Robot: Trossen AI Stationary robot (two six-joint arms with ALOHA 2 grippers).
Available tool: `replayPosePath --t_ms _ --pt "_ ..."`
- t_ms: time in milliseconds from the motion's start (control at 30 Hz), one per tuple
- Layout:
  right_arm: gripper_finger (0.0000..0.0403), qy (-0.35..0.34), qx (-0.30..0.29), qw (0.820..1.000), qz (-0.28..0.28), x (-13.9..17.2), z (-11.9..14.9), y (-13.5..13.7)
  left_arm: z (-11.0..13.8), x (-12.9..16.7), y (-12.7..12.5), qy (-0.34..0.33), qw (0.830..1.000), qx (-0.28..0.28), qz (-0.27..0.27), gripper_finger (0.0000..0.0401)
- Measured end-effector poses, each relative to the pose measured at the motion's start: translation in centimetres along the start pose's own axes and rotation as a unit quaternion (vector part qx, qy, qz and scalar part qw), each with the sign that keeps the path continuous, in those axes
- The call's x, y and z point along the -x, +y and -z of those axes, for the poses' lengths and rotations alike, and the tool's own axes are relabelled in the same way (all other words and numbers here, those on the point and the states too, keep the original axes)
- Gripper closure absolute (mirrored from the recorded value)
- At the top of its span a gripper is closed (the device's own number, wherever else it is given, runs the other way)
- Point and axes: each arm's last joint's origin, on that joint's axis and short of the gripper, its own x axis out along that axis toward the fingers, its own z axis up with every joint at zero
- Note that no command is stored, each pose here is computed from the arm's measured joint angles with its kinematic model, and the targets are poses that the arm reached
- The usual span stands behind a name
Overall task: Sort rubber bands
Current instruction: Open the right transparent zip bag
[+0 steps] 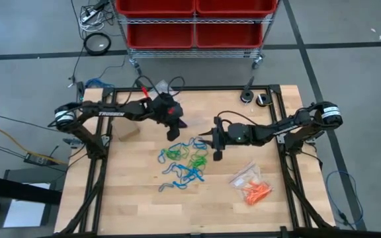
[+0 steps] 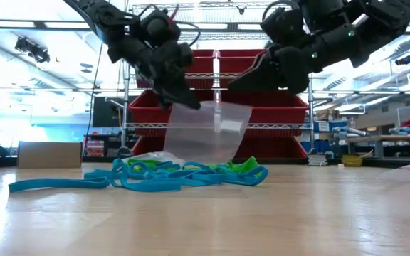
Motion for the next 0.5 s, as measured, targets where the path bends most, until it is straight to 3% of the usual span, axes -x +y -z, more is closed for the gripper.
replayPosePath --t_ms 200,500 --pt "0.0313 0.006 0.020 1.000 0.010 0.0 0.1 -0.2 -0.3 -0.3 -1.7 -0.011 0.999 -0.006 0.048 0.0401" --pt "0.0310 0.019 0.023 0.999 0.015 -0.1 0.5 -0.6 -0.5 -0.4 -2.5 -0.019 0.997 -0.005 0.070 0.0401"
